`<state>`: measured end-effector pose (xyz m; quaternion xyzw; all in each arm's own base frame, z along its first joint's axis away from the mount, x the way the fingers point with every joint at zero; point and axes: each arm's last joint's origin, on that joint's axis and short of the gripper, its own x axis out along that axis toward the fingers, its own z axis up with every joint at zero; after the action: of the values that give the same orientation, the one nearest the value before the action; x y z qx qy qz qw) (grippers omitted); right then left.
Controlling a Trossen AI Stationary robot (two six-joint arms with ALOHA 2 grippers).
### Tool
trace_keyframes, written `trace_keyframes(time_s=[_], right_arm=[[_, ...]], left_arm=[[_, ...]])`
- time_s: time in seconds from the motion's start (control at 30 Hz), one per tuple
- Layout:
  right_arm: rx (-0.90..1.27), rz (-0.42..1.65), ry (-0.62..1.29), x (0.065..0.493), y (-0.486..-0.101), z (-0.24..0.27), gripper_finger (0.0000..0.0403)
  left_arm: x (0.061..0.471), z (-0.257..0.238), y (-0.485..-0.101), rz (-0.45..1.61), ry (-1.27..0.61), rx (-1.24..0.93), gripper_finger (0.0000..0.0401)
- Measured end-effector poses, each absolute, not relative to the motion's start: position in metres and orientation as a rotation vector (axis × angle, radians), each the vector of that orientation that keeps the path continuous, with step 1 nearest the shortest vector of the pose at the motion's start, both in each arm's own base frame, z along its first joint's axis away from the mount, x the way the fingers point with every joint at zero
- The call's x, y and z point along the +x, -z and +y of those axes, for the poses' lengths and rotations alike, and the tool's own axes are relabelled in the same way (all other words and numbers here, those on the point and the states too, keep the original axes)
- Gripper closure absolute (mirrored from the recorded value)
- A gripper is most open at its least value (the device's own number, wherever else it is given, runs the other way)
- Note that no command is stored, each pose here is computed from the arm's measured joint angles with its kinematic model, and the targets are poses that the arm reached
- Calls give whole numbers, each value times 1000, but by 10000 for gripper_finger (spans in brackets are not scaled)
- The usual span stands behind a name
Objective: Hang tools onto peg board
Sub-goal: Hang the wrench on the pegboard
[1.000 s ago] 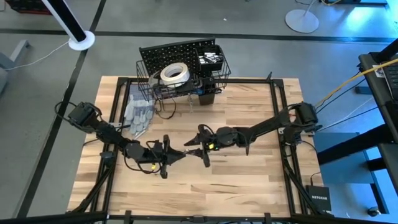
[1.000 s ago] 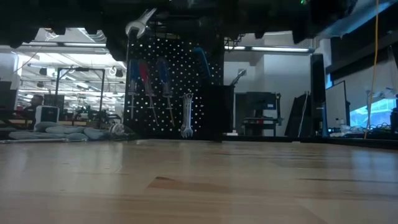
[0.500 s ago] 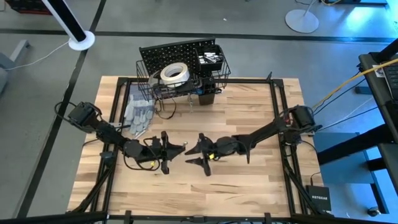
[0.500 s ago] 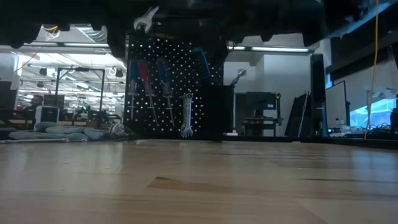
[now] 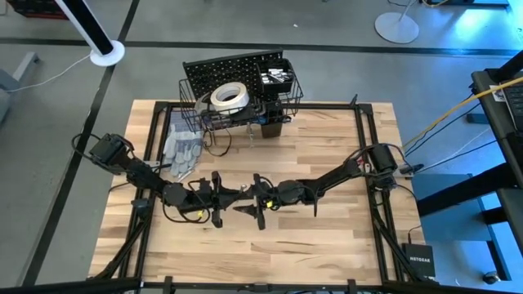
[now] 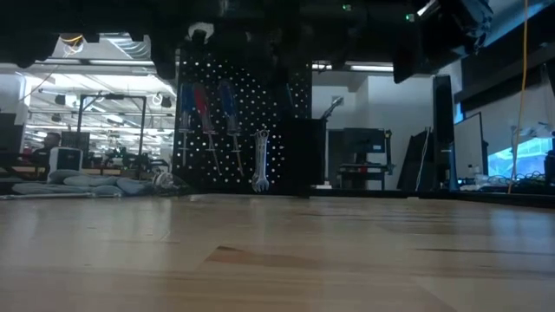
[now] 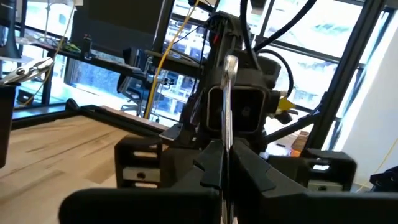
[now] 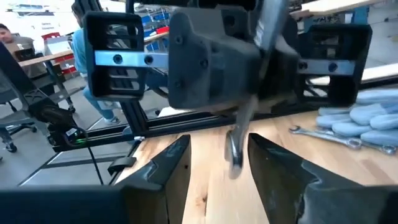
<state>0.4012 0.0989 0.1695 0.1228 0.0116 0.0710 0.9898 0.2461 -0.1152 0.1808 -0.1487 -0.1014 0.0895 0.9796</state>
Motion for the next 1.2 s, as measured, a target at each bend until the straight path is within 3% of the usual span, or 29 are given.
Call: trace_keyframes(time_s=[0.2, 0.43, 0.6, 0.93, 1.07, 1.2], right_arm=[[227, 14, -134, 403, -172, 99, 265], [217, 18, -122, 404, -171, 95, 384], [179, 77, -112, 402, -172, 95, 374], [3, 409, -60, 376, -194, 85, 383], [-15, 528, -30, 369, -193, 70, 386], [29, 603, 24, 371, -183, 41, 386]], left_arm=[[246, -115, -181, -207, -180, -304, 392], [245, -116, -182, -208, -175, -285, 394], [245, -118, -180, -189, -169, -268, 373], [233, -126, -178, -89, -127, -193, 317], [219, -130, -188, -26, -94, -164, 313], [208, -130, -185, 110, -93, -275, 319]])
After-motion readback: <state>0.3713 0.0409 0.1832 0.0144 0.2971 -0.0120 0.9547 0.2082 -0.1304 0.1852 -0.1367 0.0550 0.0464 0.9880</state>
